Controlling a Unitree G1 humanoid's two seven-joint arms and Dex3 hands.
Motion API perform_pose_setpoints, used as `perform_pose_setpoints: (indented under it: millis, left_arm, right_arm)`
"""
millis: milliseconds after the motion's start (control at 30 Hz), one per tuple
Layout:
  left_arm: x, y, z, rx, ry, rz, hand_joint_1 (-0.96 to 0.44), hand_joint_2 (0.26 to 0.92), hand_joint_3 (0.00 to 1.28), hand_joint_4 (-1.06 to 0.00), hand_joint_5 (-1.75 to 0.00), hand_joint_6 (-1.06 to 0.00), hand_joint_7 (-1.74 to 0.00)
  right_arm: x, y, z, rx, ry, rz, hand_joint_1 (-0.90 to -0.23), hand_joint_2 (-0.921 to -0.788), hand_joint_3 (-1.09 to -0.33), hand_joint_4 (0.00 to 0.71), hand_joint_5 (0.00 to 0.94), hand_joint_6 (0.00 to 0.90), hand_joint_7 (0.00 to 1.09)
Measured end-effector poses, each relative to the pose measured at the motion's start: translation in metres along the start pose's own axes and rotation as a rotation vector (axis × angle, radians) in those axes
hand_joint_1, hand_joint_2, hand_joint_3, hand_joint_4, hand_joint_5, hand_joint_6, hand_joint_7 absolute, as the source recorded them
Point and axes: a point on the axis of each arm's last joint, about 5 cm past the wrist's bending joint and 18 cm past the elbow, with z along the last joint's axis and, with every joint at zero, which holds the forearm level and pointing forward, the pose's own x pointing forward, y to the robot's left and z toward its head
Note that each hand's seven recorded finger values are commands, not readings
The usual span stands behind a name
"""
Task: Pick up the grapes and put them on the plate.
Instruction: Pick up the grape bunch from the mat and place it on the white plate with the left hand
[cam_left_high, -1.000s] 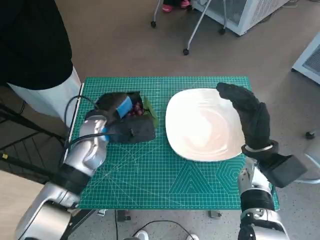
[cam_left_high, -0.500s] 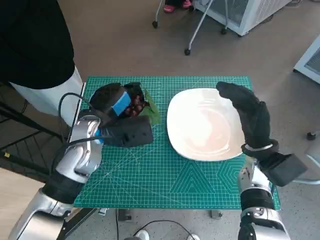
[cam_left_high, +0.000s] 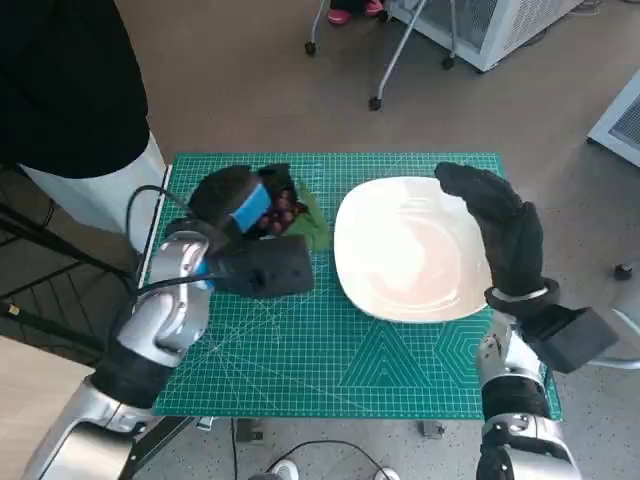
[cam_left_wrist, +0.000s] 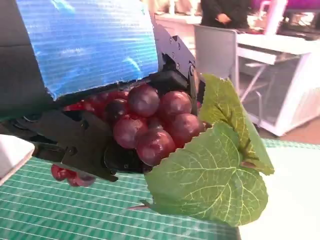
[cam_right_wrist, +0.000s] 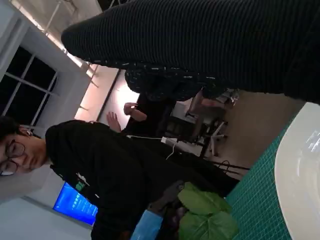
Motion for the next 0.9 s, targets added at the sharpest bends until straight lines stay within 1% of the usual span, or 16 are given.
perform_pose_setpoints:
  millis: [200, 367, 500, 700, 900]
  left_arm:
    - [0.013, -0.002, 0.021, 0.01, -0.059, -0.027, 0.0, 0.921, 0.16, -0.62, -1.36, -0.51, -1.15]
    - [0.025, -0.003, 0.043, 0.024, -0.119, -0.053, 0.0, 0.921, 0.16, -0.58, -1.33, -0.54, -1.21]
    - [0.032, -0.003, 0.058, 0.04, -0.176, -0.066, 0.0, 0.921, 0.16, -0.58, -1.4, -0.54, -1.13]
    - [0.04, -0.008, 0.074, 0.053, -0.243, -0.091, 0.0, 0.921, 0.19, -0.55, -1.46, -0.52, -1.12]
    - [0.046, -0.015, 0.088, 0.075, -0.285, -0.125, 0.01, 0.921, 0.2, -0.53, -1.49, -0.51, -1.13]
  right_arm:
    - [0.0003, 0.0, 0.001, -0.003, -0.004, 0.0, -0.505, -0.921, -0.531, 0.267, 0.003, 0.249, 0.01]
    - [0.0008, -0.001, 0.002, -0.01, -0.013, 0.0, -0.501, -0.921, -0.528, 0.269, 0.004, 0.253, 0.01]
    - [0.0, -0.003, 0.003, -0.017, -0.019, -0.005, -0.5, -0.921, -0.525, 0.272, 0.004, 0.257, 0.01]
    - [-0.0043, -0.01, 0.006, -0.039, -0.027, -0.019, -0.508, -0.921, -0.518, 0.277, 0.005, 0.264, 0.01]
    - [-0.0073, -0.015, 0.009, -0.057, -0.048, -0.039, -0.528, -0.921, -0.512, 0.281, 0.005, 0.268, 0.01]
